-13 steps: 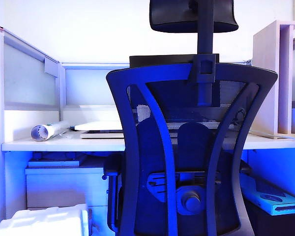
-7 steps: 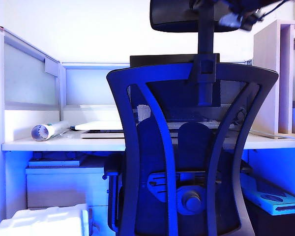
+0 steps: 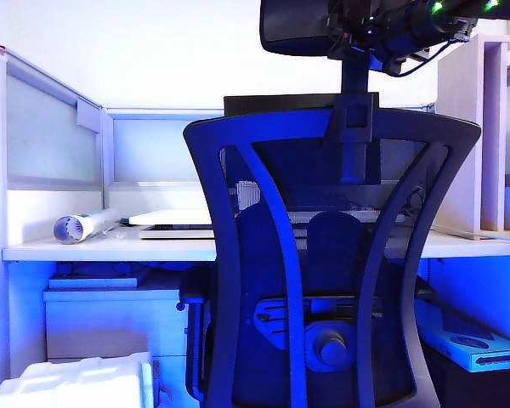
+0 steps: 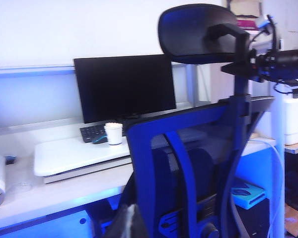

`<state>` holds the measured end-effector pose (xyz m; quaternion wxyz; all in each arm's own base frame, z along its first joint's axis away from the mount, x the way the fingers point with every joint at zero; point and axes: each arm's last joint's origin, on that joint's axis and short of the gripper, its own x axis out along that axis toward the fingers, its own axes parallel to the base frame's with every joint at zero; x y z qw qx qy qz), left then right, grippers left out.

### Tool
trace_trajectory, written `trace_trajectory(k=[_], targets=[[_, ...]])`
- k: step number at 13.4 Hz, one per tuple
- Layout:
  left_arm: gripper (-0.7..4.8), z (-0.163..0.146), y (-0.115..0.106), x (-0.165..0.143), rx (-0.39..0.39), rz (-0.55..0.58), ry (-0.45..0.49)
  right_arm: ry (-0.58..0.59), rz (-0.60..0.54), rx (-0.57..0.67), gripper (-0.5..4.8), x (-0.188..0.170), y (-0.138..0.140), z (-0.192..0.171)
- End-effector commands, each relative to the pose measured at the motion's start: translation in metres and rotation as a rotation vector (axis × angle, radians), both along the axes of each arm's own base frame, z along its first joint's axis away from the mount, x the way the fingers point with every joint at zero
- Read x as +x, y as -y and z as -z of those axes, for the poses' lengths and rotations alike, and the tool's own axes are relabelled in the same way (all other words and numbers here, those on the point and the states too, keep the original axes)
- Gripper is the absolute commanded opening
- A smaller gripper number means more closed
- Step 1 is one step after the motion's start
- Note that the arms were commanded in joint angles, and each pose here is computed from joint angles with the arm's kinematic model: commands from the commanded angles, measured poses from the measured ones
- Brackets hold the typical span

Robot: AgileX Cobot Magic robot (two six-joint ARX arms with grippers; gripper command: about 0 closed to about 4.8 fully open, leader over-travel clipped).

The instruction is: Pull out the black chair under the table.

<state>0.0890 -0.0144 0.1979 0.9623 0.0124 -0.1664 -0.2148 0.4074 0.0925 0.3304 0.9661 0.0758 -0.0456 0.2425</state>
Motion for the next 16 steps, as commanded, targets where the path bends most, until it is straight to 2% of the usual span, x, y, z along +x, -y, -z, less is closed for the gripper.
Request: trace_trajectory(k=[1,4,7,12,16], targets=[[-0.04,-0.001,0.000,0.000,0.002,-0.006,0.012,0.024,-0.007,0.123,-0.08,-0.004,0.001,-0.014],[-0.04,-0.001,0.000,0.000,0.002,-0.006,0.012,-0.027,-0.034,0.107,-0.08,-0.012,0.001,-0.020],[-0.04,-0.001,0.000,0.000,0.002,-0.006,0.012,-0.026,-0.020,0.011,-0.08,-0.034,0.006,-0.042],[-0.04,-0.001,0.000,0.000,0.002,-0.007,0.013,0.037,-0.022,0.025,-0.08,-0.080,0.016,-0.089],[-0.04,-0.001,-0.001,0.000,-0.007,-0.033,0.012,0.021,-0.069,0.016,-0.08,-0.119,0.022,-0.102]])
